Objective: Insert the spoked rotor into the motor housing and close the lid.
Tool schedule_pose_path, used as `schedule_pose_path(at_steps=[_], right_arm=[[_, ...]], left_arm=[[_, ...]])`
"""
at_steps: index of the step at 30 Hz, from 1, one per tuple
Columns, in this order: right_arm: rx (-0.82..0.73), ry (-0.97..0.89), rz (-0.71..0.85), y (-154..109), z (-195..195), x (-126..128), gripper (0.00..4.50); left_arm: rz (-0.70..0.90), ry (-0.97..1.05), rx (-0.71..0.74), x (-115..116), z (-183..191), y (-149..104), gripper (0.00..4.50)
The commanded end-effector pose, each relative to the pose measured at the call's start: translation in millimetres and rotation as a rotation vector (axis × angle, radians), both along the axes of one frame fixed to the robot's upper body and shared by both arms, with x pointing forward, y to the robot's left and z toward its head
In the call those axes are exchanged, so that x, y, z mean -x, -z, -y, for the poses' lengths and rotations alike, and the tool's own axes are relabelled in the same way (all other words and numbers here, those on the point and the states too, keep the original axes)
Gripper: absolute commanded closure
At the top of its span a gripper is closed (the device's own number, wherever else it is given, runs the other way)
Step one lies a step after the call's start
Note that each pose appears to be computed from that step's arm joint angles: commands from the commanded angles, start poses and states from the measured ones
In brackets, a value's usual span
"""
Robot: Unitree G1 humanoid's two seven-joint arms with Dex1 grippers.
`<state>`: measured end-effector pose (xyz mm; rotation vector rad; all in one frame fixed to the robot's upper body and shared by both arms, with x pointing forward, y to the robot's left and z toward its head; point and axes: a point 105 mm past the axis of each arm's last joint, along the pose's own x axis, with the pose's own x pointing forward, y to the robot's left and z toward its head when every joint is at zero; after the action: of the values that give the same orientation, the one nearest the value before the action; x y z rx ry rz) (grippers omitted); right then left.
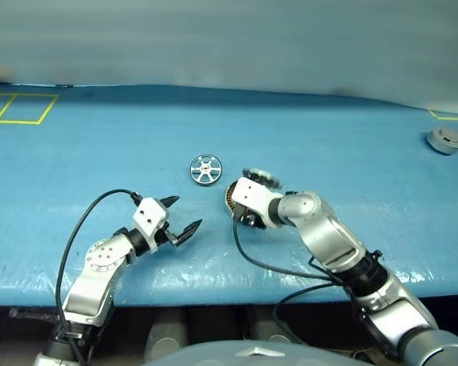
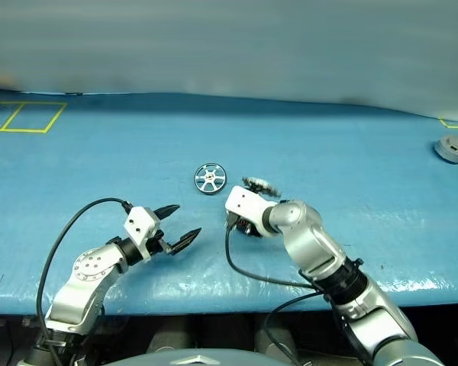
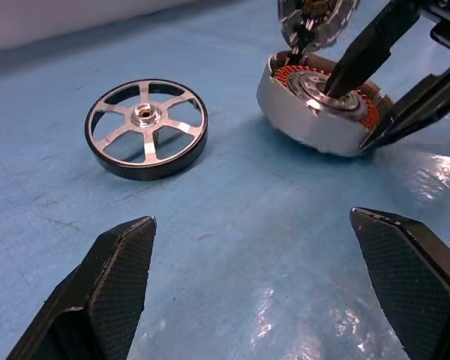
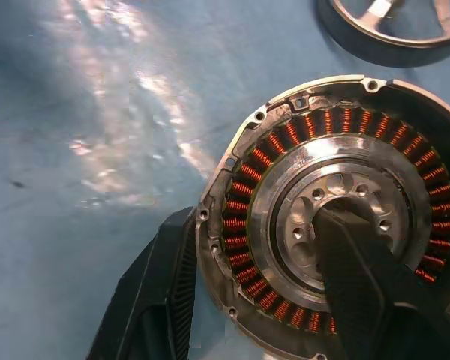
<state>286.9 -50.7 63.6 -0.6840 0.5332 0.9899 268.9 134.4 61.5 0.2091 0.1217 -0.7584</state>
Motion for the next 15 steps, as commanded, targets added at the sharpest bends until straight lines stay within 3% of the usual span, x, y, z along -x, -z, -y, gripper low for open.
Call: schedule_pose_path(at_steps=[1, 15], right_arm=[[0.014, -0.103, -0.126, 26.5, -19.0, 34.7, 2.33], [0.026, -0.225, -0.100, 16.8, -37.3, 27.3, 2.33]], left_arm=[[0.067, -0.012, 0.030, 2.3, -2.1, -18.0, 0.00], [0.043, -0.049, 0.042, 8.3, -6.2, -14.6, 0.00]])
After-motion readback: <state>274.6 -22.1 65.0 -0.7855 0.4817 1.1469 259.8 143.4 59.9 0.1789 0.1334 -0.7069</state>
